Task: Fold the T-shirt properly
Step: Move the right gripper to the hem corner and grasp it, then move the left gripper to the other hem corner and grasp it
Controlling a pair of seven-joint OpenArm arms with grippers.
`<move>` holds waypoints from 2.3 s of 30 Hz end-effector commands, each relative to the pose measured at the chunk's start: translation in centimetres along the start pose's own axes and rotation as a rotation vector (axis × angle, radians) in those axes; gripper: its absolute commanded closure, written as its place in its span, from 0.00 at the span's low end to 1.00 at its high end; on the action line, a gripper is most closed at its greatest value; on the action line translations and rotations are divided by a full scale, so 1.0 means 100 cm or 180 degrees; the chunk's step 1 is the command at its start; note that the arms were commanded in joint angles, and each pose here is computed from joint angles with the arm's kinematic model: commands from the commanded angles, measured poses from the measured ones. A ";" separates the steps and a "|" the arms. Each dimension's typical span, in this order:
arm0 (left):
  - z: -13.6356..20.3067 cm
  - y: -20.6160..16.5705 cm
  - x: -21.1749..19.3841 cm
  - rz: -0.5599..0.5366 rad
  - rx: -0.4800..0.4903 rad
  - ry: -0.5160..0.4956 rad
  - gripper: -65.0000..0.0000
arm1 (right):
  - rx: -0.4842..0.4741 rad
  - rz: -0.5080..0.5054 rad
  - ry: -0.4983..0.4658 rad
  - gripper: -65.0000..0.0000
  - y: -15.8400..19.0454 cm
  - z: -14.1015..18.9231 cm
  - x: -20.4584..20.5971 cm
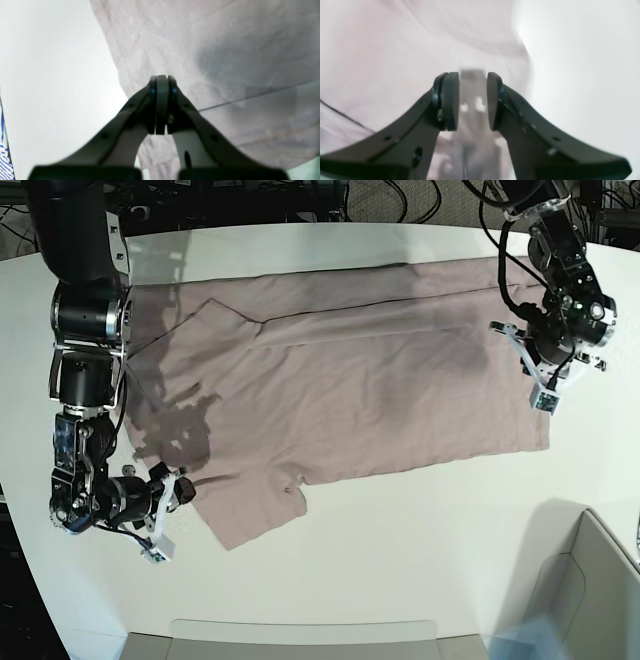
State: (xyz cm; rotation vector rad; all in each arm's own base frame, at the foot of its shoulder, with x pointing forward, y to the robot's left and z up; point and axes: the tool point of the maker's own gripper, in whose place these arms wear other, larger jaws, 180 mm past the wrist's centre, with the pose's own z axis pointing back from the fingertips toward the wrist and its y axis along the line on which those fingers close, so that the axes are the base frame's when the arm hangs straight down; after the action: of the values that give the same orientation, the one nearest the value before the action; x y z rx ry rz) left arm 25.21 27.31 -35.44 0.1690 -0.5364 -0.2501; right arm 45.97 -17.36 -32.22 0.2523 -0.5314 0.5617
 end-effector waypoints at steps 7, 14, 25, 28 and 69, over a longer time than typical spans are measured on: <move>0.005 0.006 0.009 -0.0015 0.0057 -0.0096 1.00 | -0.0388 -0.0125 -0.0688 0.70 -0.041 0.020 0.071; 0.005 0.009 0.019 -0.0004 0.0071 -0.0170 1.00 | -0.1109 -0.0353 -0.1006 0.70 -0.067 -0.007 0.080; 0.002 -0.013 0.050 -0.0012 -0.0080 -0.0393 1.00 | -0.1210 -0.0655 -0.0512 0.70 -0.059 -0.064 -0.019; -0.002 -0.020 0.049 -0.0058 -0.0149 -0.0353 1.00 | -0.1184 -0.0649 -0.0463 0.70 -0.053 -0.071 -0.032; -0.011 -0.024 0.040 -0.0013 -0.0221 -0.0249 1.00 | -0.1260 -0.0788 -0.0297 0.70 -0.045 -0.025 -0.026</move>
State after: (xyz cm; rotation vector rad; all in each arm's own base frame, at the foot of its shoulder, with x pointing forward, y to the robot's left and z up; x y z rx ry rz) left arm 27.71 23.78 -36.25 0.0787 -0.5590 -0.2759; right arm 45.90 -20.81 -38.48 -0.0230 -0.6096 0.2005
